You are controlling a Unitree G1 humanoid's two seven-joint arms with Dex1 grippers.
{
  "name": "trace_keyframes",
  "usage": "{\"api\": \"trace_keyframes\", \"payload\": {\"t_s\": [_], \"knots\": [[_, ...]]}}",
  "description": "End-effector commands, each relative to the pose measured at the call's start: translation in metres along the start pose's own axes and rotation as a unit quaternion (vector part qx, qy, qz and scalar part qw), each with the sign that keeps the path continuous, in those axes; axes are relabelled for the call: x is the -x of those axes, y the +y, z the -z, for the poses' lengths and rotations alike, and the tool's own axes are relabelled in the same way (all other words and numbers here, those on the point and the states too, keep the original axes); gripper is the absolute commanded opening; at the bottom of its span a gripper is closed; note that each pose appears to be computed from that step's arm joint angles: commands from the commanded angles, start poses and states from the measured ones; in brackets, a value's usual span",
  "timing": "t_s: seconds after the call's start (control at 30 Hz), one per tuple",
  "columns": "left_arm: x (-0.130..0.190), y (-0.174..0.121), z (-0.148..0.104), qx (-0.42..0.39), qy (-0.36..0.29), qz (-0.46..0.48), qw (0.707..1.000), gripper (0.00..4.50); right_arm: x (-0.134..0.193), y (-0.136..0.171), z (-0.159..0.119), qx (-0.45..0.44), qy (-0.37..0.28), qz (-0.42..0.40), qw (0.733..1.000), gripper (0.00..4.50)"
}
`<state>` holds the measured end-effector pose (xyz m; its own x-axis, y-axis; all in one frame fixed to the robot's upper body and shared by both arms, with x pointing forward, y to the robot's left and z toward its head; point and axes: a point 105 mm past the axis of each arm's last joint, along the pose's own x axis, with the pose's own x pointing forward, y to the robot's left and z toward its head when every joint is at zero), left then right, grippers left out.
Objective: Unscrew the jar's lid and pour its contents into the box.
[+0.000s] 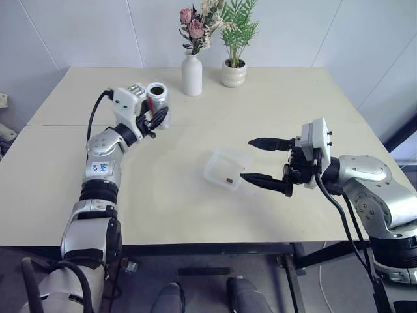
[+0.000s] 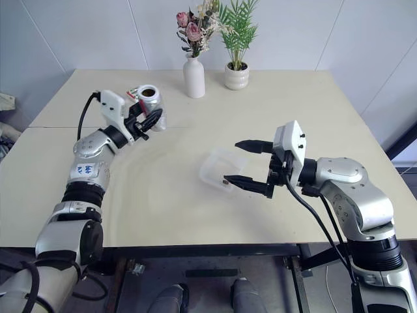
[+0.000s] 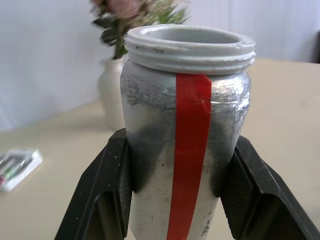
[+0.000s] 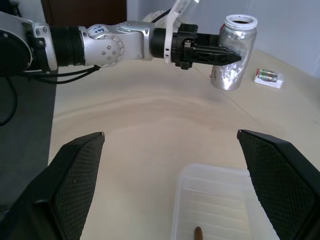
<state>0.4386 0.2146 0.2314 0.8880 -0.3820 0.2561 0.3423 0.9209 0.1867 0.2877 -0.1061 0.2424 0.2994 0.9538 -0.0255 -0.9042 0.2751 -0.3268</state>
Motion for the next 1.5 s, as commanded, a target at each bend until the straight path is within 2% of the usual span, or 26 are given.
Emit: {"api": "trace_keyframes", "payload": {"t_s": [0.03,0.1,0.3,0.4,0.73,1.03,1.1,1.3,1.5], "knots": [[0.035,0.044,0.004,0.008,-0.005,-0.105,0.994,1.94,0.001,0.001,-0.014,0.031,-0.009,0.0,0.999,4.48],[0.047,0.05,0.012,-0.016,0.008,-0.122,0.992,1.94,0.003,0.001,-0.012,0.03,-0.006,0.006,1.0,4.48],[0.086,0.091,0.036,0.035,0.012,-0.261,0.965,1.94,0.005,0.001,-0.01,0.027,-0.003,0.017,0.999,4.48],[0.094,0.093,0.045,0.008,0.032,-0.259,0.965,1.94,0.006,0.002,-0.009,0.024,0.0,0.021,0.999,4.48],[0.097,0.092,0.067,0.033,0.049,-0.271,0.961,1.94,0.008,0.002,-0.008,0.022,0.005,0.023,0.999,4.48],[0.1,0.09,0.072,0.045,0.049,-0.275,0.959,1.94,0.008,0.002,-0.007,0.018,0.007,0.022,1.0,4.48],[0.1,0.089,0.067,0.05,0.034,-0.263,0.963,2.69,0.008,0.001,-0.006,0.016,0.006,0.022,1.0,4.5],[0.105,0.093,0.062,0.025,0.037,-0.264,0.964,4.46,0.005,0.001,-0.003,0.011,0.002,0.02,1.0,4.5],[0.115,0.093,0.052,-0.02,0.035,-0.265,0.963,4.49,0.003,0.003,-0.002,0.01,-0.003,0.02,1.0,4.5]]}}
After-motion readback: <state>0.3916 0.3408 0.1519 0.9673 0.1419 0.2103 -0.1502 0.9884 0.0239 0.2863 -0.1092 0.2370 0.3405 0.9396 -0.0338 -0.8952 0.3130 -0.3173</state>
